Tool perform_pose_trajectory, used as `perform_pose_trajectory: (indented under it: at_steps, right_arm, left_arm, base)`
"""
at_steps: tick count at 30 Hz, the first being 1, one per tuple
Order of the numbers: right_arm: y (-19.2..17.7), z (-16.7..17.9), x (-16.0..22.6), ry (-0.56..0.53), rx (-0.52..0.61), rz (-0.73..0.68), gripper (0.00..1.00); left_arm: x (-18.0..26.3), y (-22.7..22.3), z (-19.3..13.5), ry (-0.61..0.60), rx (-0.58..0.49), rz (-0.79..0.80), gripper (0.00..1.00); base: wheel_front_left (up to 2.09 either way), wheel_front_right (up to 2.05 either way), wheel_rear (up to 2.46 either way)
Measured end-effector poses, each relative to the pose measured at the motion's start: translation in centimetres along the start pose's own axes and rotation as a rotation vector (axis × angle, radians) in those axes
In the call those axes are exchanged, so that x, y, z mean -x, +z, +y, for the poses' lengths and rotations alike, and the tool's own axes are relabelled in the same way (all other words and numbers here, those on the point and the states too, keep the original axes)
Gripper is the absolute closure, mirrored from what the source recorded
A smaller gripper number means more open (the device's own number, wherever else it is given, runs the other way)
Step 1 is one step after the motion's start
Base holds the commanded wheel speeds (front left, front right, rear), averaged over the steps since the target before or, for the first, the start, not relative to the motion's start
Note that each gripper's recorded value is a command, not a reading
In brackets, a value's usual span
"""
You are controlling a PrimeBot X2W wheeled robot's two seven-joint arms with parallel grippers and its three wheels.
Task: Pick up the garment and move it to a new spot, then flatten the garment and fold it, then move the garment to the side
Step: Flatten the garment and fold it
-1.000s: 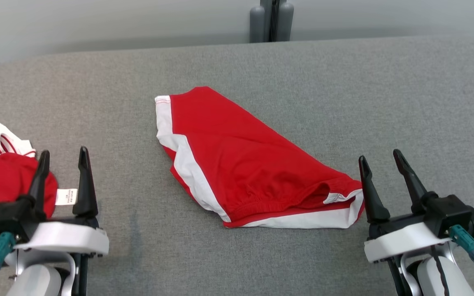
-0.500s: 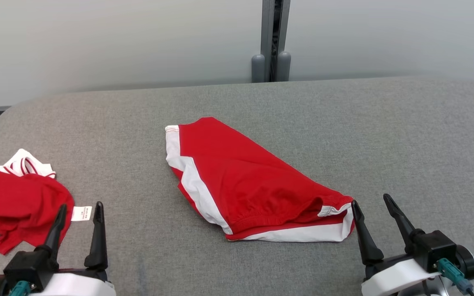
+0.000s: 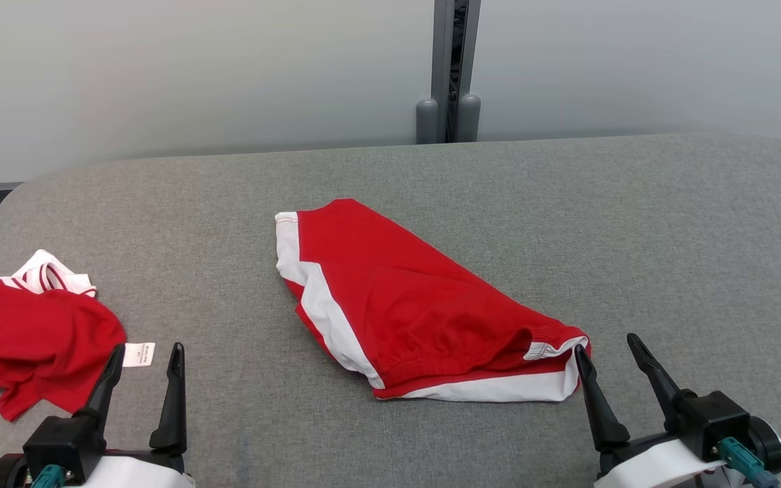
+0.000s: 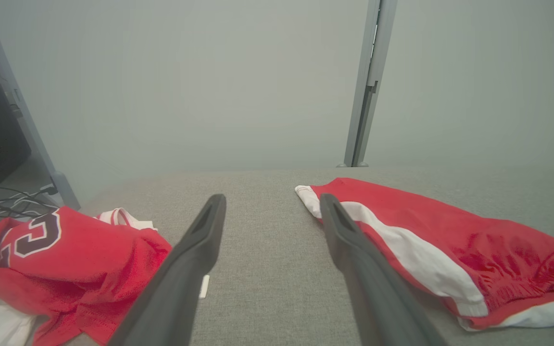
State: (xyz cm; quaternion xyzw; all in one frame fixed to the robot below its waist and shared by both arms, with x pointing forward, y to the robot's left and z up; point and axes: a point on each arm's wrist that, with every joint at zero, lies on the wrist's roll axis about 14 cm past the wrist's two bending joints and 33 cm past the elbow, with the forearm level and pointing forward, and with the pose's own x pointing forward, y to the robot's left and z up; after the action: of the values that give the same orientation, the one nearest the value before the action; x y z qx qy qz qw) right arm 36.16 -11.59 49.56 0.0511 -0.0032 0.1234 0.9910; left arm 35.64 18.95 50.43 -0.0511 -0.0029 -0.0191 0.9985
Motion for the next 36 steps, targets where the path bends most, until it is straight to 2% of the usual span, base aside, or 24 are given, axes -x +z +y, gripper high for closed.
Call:
perform_pose_trajectory:
  at_steps: [8,13,20,33,34,36]
  right_arm:
    - [-0.4,0.3,-0.2,0.011,-0.005,0.018,0.0]
    - [-1.6,1.2,-0.8,0.056,0.026,0.08,0.0]
    - [-4.0,1.5,-2.1,0.148,0.129,0.202,0.0]
    - [-9.8,1.2,-3.9,0.355,0.385,0.472,0.0]
    - [-10.2,1.1,-3.9,0.362,0.394,0.494,0.09]
    - [-10.5,1.4,-4.1,0.384,0.401,0.511,1.0]
  left_arm:
    - [-0.1,-0.3,-0.2,0.004,0.006,0.017,0.0]
    - [-0.4,-0.4,-0.2,0.01,0.01,0.023,0.0]
    - [-1.2,-1.0,-0.5,0.016,0.035,0.044,0.0]
    - [-3.3,-2.8,-0.5,0.022,0.063,0.069,0.0]
    - [-3.4,-2.9,-0.5,0.023,0.066,0.072,0.0]
    - [-3.4,-3.3,-0.4,0.029,0.069,0.078,0.0]
  base:
    - [0.0,0.0,0.0]
    - [0.0,0.0,0.0]
    - [0.0,0.0,0.0]
    - [0.0,0.0,0.0]
    - [0.0,0.0,0.0]
    - [0.0,0.0,0.0]
